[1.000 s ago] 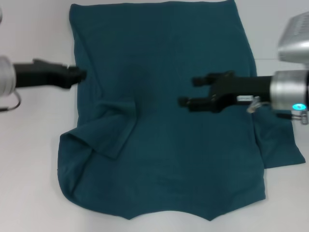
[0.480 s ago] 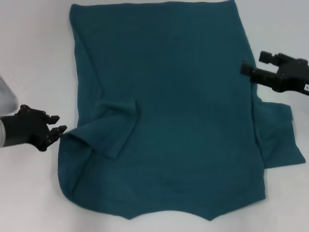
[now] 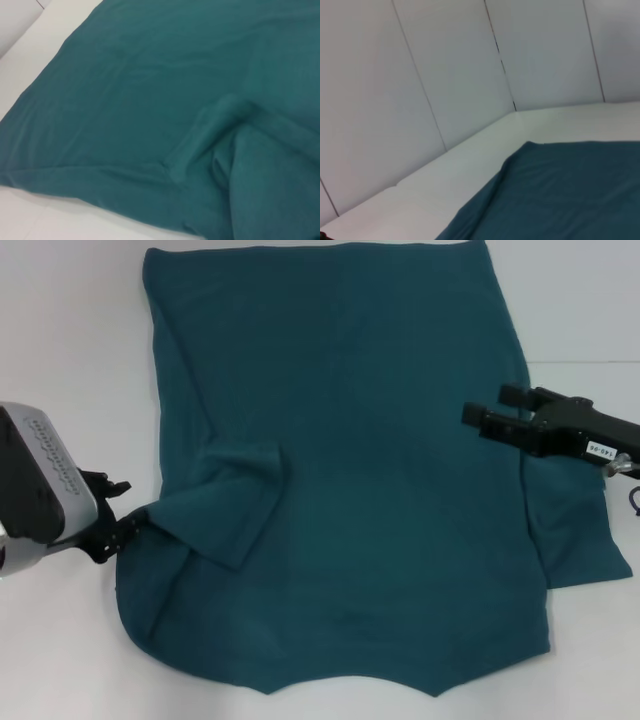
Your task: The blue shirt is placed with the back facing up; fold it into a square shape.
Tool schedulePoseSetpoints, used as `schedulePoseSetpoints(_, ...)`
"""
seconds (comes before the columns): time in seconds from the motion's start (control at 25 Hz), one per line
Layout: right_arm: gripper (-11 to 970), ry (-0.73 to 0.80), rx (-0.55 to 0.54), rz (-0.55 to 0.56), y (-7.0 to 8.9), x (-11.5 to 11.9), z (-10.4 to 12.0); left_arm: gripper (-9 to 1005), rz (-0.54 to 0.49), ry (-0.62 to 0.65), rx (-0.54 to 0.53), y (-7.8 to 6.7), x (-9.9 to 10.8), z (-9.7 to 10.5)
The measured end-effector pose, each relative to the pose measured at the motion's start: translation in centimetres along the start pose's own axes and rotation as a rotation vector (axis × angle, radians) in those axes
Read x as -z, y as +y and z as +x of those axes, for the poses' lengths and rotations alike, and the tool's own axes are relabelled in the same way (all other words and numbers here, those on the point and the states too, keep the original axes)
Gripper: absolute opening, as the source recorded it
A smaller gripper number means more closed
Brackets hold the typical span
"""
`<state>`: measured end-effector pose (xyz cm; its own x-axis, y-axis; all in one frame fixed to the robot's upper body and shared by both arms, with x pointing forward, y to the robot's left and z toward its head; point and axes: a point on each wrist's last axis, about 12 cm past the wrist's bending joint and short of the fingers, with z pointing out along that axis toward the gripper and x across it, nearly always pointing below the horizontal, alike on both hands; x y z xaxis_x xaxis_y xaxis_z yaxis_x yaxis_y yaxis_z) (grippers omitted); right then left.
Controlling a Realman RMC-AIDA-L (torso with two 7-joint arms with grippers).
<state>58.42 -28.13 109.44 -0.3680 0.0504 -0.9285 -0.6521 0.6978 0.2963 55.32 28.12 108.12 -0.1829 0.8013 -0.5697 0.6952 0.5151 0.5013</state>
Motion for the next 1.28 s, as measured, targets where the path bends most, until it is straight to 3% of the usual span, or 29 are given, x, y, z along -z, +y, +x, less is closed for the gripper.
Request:
schedulePoseSetpoints(0.16,820,0.009,-0.021,0.003,0.0,-0.2,0.5,363,-0.004,0.007,-0.027,-0.2,-0.1,0.3)
schedulePoseSetpoints(0.36,820,0.012,-0.052,0.007,0.0,-0.2,0.6,368,-0.026,-0.003,-0.052,0.0,1.3,0.1)
schedulePoseSetpoints(0.6,820,0.009,-0.067,0.001,0.0,-0.5,0.2,369,0.03,-0.031,-0.063,-0.6,2.5,-0.7)
schedulePoseSetpoints(0.96,820,0.029,-0.073,0.006,-0.1,-0.5,0.4,368,0.059,-0.021,-0.113,-1.7,1.8,-1.2)
schedulePoseSetpoints(1.28,820,0.041,-0.081,0.003,0.0,-0.6,0.9,367,0.006,0.036,-0.178,-2.4,-0.3,-0.7)
